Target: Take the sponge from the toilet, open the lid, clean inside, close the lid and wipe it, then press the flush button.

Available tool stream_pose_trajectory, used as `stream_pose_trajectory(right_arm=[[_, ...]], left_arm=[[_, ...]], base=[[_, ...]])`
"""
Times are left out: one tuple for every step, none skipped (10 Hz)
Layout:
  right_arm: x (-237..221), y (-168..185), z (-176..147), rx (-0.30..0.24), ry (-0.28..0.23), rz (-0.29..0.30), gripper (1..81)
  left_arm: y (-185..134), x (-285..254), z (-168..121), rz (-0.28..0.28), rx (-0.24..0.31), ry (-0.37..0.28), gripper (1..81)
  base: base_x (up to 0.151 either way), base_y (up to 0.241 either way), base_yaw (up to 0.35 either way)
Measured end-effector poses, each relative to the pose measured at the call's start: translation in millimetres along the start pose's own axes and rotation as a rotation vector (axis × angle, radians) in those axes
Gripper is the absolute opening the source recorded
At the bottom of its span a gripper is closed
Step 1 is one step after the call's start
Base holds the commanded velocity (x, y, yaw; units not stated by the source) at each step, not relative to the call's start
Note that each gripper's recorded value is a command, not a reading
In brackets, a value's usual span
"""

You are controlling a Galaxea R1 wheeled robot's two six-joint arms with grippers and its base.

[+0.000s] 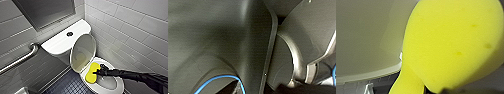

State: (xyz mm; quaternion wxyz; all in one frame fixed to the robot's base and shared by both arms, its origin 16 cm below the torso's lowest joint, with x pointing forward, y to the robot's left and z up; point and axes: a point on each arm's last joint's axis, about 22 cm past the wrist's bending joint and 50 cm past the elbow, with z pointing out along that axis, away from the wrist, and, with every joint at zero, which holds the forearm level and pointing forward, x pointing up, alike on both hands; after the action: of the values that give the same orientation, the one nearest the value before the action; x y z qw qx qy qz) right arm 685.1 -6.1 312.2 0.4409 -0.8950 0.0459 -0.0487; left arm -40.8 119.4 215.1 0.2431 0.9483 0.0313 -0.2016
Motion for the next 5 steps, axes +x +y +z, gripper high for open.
stream_pose_trajectory(right_arm=[[2, -4, 7, 0.0, -0.002, 0.032, 1.0], [2, 1, 7, -0.012, -0.007, 0.057, 1.0], [2, 5, 5, -0.02, -0.008, 0.076, 1.0], [1, 3, 3, -0.012, -0.01, 0.089, 1.0], [-2, -7, 1, 0.013, -0.006, 0.098, 1.0]], left_arm=[[0, 0, 0, 0.0, 0.0, 0.0, 81.1], [0, 0, 0, 0.0, 0.0, 0.0, 81.1], [0, 0, 0, 0.0, 0.0, 0.0, 81.1], [0, 0, 0, 0.0, 0.0, 0.0, 81.1], [0, 0, 0, 0.0, 0.0, 0.0, 81.1]], base=[[0.0, 0.0, 0.0], [0.0, 0.0, 0.0], [0.0, 0.0, 0.0], [0.0, 0.0, 0.0], [0.0, 0.0, 0.0]])
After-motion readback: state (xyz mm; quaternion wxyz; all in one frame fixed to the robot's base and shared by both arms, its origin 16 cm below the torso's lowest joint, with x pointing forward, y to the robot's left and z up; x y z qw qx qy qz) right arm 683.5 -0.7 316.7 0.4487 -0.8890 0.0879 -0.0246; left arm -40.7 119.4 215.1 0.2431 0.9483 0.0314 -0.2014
